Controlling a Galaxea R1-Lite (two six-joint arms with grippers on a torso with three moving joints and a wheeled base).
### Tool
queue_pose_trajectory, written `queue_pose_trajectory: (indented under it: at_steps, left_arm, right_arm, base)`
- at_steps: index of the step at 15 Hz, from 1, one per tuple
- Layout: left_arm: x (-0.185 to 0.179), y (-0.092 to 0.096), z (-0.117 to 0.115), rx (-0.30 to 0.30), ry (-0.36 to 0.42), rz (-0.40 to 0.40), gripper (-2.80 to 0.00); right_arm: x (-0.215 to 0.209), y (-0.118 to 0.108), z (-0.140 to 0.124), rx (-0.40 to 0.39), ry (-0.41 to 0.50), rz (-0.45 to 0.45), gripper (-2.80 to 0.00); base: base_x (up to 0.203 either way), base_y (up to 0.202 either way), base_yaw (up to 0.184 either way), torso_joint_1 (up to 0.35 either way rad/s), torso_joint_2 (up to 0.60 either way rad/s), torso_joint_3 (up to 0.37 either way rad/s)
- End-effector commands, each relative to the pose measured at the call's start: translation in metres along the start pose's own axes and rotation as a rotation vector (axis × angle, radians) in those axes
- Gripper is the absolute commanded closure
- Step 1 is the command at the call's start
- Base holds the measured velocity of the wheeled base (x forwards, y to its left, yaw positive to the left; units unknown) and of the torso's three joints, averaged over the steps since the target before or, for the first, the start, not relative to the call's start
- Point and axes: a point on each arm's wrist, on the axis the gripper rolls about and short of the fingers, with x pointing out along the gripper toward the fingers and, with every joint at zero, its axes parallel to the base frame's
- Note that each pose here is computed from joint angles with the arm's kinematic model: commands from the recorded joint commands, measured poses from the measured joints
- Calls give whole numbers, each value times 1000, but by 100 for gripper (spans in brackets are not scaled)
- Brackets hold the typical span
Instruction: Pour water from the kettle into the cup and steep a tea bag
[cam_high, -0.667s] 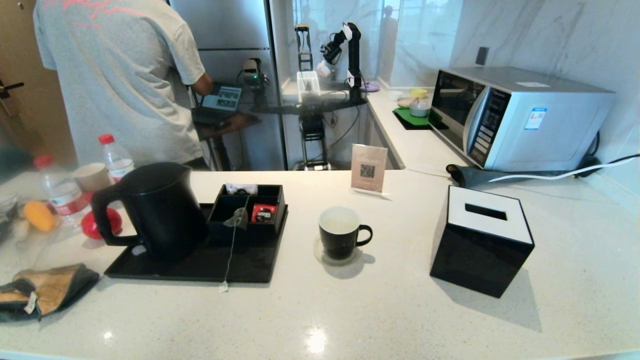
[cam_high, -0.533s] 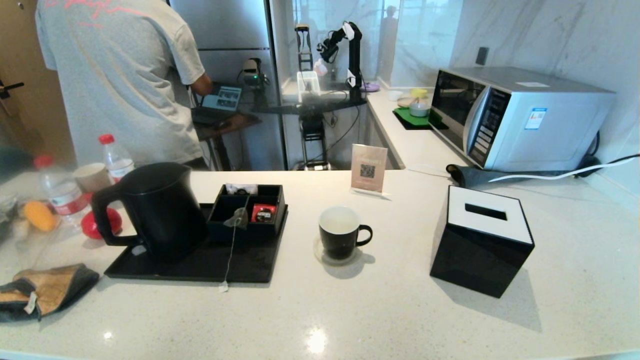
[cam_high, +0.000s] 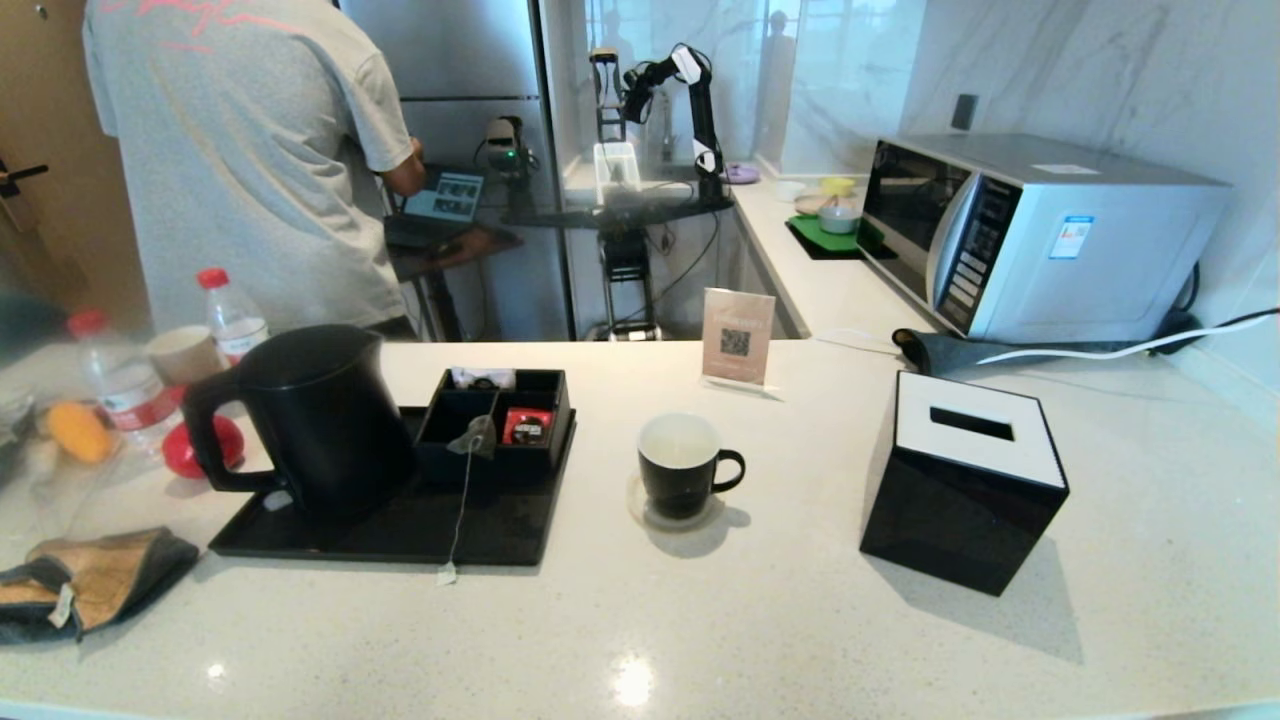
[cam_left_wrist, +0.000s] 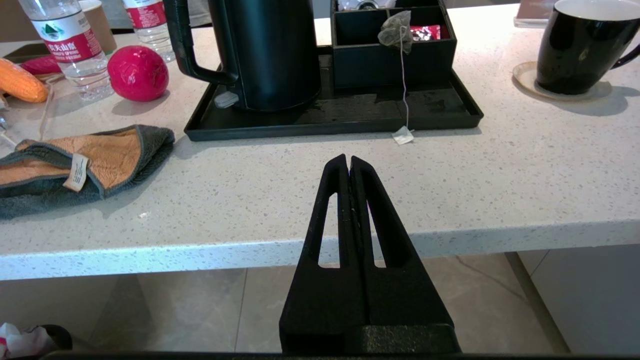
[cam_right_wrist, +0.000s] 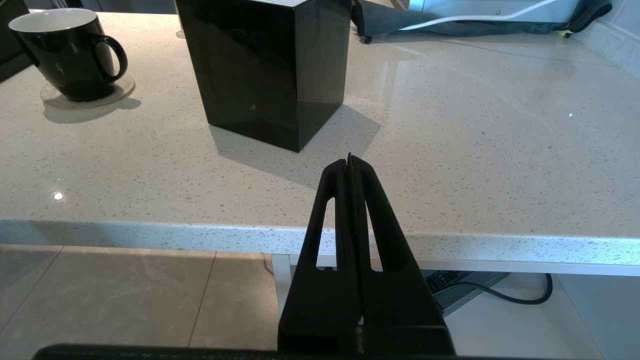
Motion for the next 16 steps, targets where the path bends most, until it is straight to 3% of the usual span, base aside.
queue_pose_trajectory:
  at_steps: [1,11,16]
  left_arm:
    - [0,0,0,1,0,0,0]
    - [0,0,0,1,-1,0,0]
    - [-8,1,28,-18,-64,-10,0]
  right_arm:
    - [0,0,0,-1,1,2,0]
    - [0,0,0,-1,1,0,0]
    - [0,0,0,-1,1,2,0]
  base:
    - [0,0,0,0,0,0]
    - [0,0,0,0,0,0]
    - [0,0,0,0,0,0]
